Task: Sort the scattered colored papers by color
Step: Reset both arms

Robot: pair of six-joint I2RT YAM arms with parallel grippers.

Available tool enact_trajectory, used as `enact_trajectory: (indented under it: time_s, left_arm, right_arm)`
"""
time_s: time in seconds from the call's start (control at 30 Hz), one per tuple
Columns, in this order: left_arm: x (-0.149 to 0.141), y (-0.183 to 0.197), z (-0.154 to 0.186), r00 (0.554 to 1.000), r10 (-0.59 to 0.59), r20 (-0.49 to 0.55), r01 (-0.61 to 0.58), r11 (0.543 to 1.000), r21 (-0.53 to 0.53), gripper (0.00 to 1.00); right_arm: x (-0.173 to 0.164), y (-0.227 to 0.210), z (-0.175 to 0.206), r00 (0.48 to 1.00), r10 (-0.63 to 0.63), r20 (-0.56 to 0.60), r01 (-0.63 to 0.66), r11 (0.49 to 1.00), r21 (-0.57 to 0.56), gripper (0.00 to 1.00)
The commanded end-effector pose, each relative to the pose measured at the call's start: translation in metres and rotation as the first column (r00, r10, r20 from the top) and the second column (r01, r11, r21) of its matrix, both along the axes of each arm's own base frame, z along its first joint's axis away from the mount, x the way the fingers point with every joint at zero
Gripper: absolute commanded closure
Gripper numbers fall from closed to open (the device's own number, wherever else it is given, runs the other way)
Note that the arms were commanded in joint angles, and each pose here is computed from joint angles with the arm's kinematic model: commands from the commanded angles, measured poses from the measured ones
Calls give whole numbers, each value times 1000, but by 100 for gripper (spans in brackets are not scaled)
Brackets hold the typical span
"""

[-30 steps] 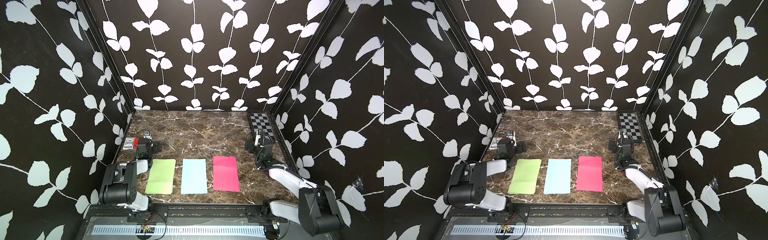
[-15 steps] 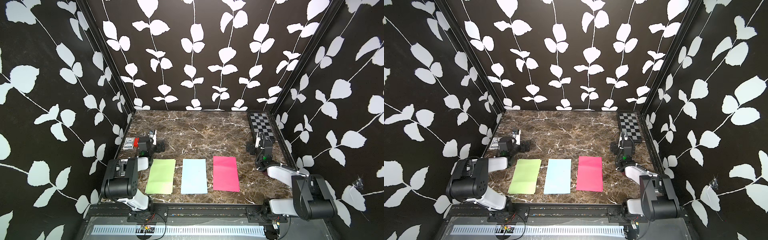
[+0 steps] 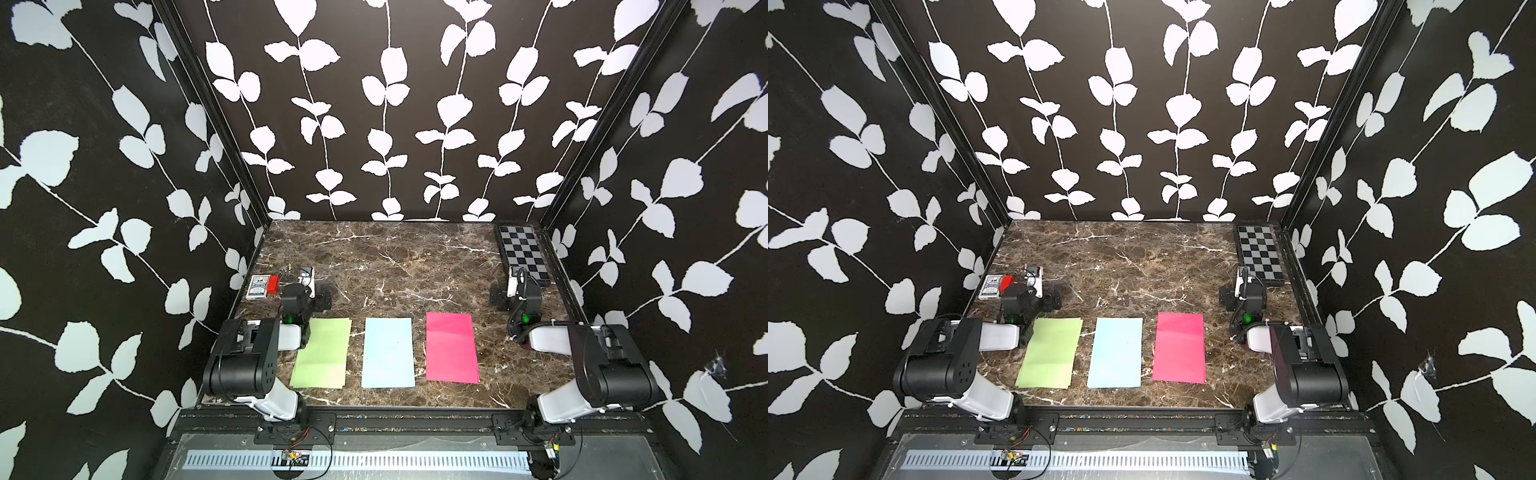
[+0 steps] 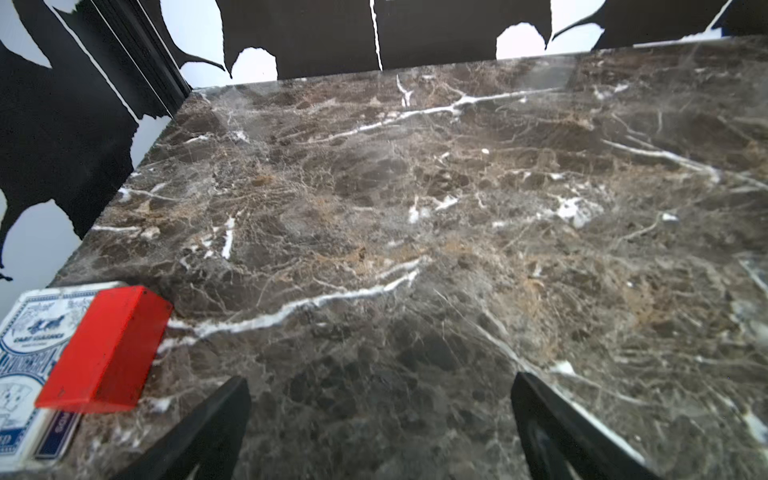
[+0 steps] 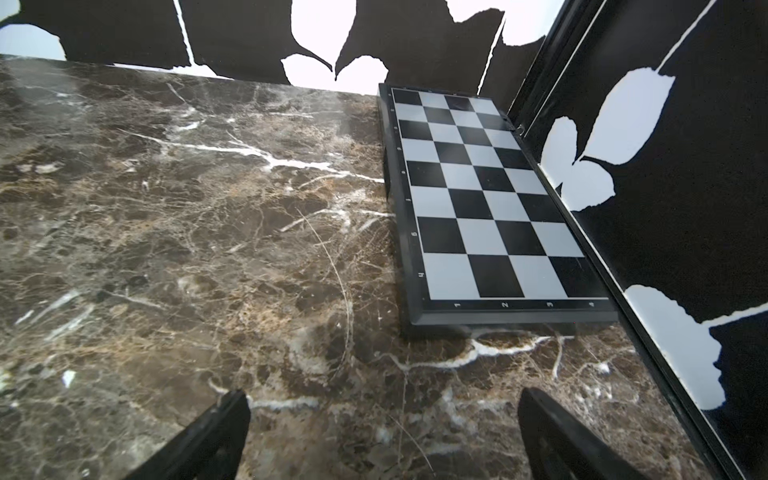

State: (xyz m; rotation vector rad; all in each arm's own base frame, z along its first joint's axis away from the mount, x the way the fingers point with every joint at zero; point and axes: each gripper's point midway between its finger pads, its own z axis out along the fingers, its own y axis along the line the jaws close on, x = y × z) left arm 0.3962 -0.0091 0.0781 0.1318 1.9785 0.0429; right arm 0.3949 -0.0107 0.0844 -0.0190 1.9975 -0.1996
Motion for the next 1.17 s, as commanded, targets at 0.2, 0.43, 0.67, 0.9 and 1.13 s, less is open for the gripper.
enact_trajectory:
  time_s: [0.2,0.43,0.67,0.9,1.13]
  left_arm:
    - [6,6,18,997,36,71,-38,999,31,1]
    - [6,5,18,997,33,64,-36,999,41,1]
    - [6,4,18,997,33,64,-36,999,40,1]
    - [6,4,17,998,33,62,-35,999,41,1]
    - [6,4,17,997,31,63,-34,999,41,1]
  right_arm:
    - [2,-4,8,999,-3,49,2,1000,13,0]
    - [1,-4,8,999,-1,48,0,1000,14,1]
    - [1,-4,9,999,-1,51,0,1000,14,1]
    - [1,-3,8,999,0,45,-1,1000,14,1]
    - [1,-3,8,999,1,46,-1,1000,14,1]
